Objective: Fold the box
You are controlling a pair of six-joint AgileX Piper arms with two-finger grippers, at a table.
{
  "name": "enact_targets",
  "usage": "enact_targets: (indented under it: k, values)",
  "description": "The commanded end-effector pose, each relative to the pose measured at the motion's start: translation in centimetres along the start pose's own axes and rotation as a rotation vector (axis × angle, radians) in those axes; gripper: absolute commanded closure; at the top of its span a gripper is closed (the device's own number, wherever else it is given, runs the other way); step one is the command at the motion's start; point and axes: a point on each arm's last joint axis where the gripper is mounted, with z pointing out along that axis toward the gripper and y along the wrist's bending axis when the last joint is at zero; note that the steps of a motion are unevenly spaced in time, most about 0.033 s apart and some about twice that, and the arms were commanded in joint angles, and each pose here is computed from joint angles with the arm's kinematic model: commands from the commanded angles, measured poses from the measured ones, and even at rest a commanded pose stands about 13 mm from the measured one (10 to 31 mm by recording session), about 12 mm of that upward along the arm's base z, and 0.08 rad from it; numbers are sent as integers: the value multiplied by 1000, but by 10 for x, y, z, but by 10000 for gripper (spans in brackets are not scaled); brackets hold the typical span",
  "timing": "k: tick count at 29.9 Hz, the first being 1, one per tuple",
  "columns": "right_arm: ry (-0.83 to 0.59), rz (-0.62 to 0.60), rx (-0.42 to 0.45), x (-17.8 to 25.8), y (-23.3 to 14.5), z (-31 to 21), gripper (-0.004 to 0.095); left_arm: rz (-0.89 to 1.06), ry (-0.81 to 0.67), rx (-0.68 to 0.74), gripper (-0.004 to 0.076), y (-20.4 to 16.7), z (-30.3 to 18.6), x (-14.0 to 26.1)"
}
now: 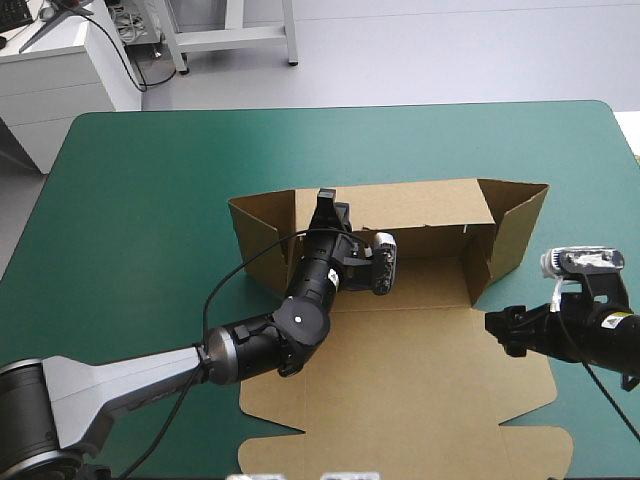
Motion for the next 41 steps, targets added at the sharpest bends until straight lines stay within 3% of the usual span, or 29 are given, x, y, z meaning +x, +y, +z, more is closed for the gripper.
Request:
enact_targets:
  k: [1,9,23,33,41]
  values:
    - [-191,28,29,-24,1,-12,98,23,-58,-52,733,12,-12,-6]
    - [-209,39,141,-87,-19,-16,98,77,-54,-10,733,-10,-17,-6]
    - [-186,26,142,-201,-65,38,98,79,-64,-2,732,-11,-17,-6]
    - [-37,34,105,-215,-100,109,98,79,-64,-2,732,-11,-17,-6]
    - [85,6,62,-203,-98,112,98,68,-64,0,732,-11,-17,-6]
